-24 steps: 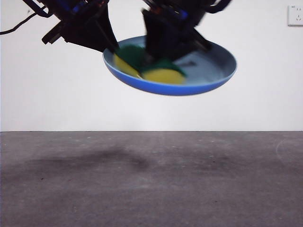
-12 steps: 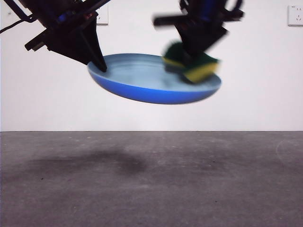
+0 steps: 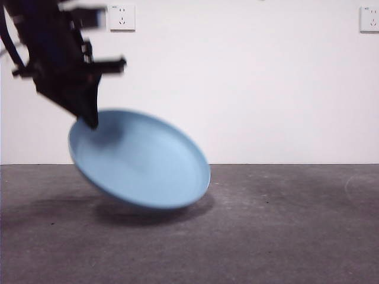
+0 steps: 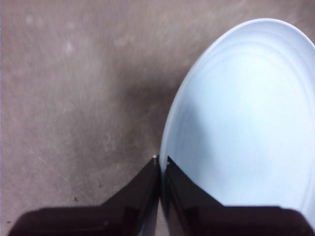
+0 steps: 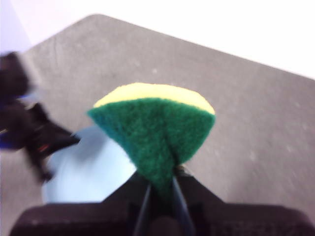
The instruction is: Pick up the plate,pick up the cloth,clean the plate with the cloth
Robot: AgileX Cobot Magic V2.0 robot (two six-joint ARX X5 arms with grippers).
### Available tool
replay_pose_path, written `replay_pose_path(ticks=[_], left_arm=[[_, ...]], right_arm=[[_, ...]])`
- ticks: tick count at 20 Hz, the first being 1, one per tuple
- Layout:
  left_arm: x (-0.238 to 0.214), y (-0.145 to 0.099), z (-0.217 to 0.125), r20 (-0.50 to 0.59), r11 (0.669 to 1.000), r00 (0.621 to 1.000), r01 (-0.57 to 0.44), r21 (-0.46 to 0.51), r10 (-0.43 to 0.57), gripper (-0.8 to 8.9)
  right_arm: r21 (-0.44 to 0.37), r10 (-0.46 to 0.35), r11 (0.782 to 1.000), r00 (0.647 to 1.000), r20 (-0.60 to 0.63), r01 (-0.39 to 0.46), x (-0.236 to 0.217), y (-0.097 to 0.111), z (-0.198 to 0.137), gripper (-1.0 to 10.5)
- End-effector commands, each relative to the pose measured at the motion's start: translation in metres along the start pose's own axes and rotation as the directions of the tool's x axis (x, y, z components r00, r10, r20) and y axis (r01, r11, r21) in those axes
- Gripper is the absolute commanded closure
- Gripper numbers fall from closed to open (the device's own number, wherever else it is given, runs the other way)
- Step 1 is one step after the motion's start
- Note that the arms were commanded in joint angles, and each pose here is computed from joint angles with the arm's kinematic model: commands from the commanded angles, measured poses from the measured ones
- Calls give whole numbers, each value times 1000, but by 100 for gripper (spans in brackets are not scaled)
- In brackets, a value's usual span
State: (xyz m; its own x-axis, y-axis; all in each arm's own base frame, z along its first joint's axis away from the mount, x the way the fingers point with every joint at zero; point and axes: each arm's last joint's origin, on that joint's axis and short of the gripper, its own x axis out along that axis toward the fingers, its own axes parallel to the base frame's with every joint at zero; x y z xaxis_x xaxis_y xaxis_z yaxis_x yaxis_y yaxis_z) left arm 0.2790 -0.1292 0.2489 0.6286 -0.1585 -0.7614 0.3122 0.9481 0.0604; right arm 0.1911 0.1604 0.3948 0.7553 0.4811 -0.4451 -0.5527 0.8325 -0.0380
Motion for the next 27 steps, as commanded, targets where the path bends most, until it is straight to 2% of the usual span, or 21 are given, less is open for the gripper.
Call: replay_pose_path(ticks=[1,9,10,12,13,15,17,19,23,27], left_arm=[[31,6,-5,-57,1000,998,-24,5,24,821],[86,30,-24,-201,996,976,-86,-22,79,796],[87,33,-24,-200,995,976,-93,-30,85,718],[87,39,-23,-184,992,977,-119,-42,110,472],[86,42,-23,-184,991,976,-125,-50,113,398],[78,42,-21,-185,989,977,-126,-73,111,393],[62,39,-15,-149,989,983,-119,-84,105,394],[34,34,-5,-69,990,993,-101,-98,95,396],[-44,24,8,143,993,988,-44,-110,60,396],[-114,12,-3,266,991,962,89,-96,-61,397]], right_arm=[[5,-3,1000,998,-55,3,-7,-1,-7,963],[-20,-17,1000,974,-228,13,-8,-2,-24,963],[-20,-17,1000,974,-228,13,-8,-2,-24,963],[-20,-17,1000,973,-232,13,-6,-2,-24,963],[-21,-17,1000,971,-239,13,-4,-1,-25,963],[-18,-26,1000,965,-259,22,3,-3,-26,963],[-15,-40,999,954,-297,37,17,-6,-29,963],[-10,-56,998,927,-370,56,44,-11,-37,963],[0,-91,994,847,-523,107,108,-27,-65,963],[92,9,994,800,-599,57,170,-44,-100,962]])
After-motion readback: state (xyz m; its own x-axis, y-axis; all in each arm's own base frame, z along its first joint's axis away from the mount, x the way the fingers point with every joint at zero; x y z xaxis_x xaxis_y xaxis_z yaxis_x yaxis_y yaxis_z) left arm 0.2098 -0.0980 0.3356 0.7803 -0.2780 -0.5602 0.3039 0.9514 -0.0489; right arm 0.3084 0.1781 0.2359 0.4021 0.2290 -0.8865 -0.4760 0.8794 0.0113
